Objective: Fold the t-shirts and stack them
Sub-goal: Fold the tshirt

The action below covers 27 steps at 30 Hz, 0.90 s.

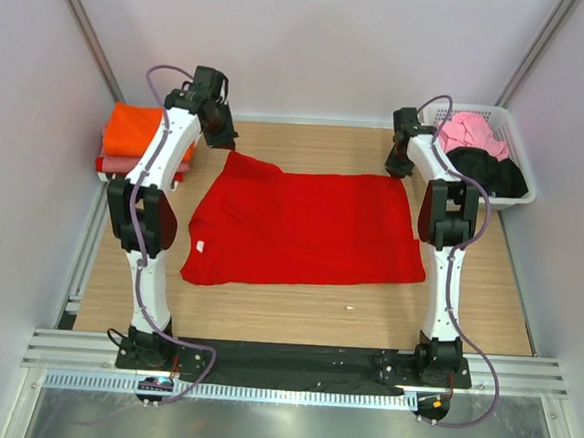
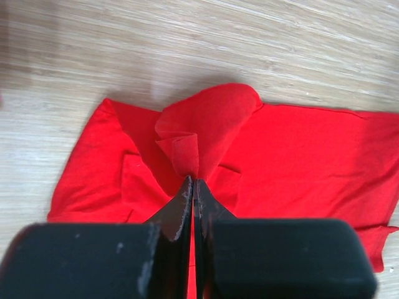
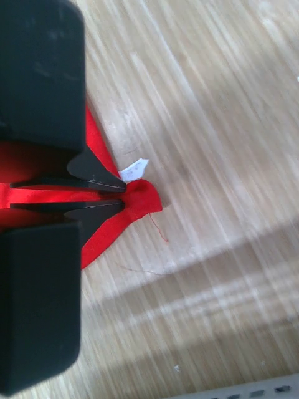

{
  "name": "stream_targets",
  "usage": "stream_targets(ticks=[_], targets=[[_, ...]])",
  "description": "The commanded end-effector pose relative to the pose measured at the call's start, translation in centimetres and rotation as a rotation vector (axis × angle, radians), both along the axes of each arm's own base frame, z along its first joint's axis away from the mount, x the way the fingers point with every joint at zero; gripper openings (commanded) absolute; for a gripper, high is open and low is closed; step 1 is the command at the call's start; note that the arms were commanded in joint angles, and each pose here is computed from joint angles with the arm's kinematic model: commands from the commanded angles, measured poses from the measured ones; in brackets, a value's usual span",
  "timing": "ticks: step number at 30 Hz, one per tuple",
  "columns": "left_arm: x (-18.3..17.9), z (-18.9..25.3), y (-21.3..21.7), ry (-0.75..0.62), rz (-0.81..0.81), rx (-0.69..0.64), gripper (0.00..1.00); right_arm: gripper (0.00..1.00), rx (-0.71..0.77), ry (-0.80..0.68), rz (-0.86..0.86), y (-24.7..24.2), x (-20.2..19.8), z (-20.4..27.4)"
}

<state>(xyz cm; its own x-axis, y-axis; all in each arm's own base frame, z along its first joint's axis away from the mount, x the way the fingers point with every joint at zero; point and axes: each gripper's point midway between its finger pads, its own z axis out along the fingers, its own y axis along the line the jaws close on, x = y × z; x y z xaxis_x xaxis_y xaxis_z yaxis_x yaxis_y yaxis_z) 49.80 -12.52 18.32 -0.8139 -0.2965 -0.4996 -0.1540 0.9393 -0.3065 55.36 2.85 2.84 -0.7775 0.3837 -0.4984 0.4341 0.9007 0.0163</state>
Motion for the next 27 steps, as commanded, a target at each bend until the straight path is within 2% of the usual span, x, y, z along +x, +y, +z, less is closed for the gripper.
stream_targets(ticks=[1, 3, 13, 23, 27], targets=[[-0.9, 6.5, 0.8, -0.135, -0.011, 0.027, 0.0, 0.1, 0.026, -0.061, 0.005, 0.3, -0.4, 4.7], [-1.5, 7.2, 1.0, -0.135, -0.012, 0.036, 0.0, 0.02, 0.042, -0.081, 0.013, 0.6, -0.9, 5.9], [-5.6, 9.4, 2.2, -0.162, -0.01, 0.081, 0.0, 0.01, 0.064, -0.12, 0.049, 1.5, -3.6, 8.9], [-9.2, 5.3, 2.3, -0.082, -0.024, 0.114, 0.0, 0.01, 0.033, -0.16, 0.059, 1.3, -7.4, 11.3], [-10.7, 4.5, 2.1, -0.066, -0.035, 0.124, 0.0, 0.01, 0.03, -0.134, 0.051, 1.1, -9.8, 9.8]])
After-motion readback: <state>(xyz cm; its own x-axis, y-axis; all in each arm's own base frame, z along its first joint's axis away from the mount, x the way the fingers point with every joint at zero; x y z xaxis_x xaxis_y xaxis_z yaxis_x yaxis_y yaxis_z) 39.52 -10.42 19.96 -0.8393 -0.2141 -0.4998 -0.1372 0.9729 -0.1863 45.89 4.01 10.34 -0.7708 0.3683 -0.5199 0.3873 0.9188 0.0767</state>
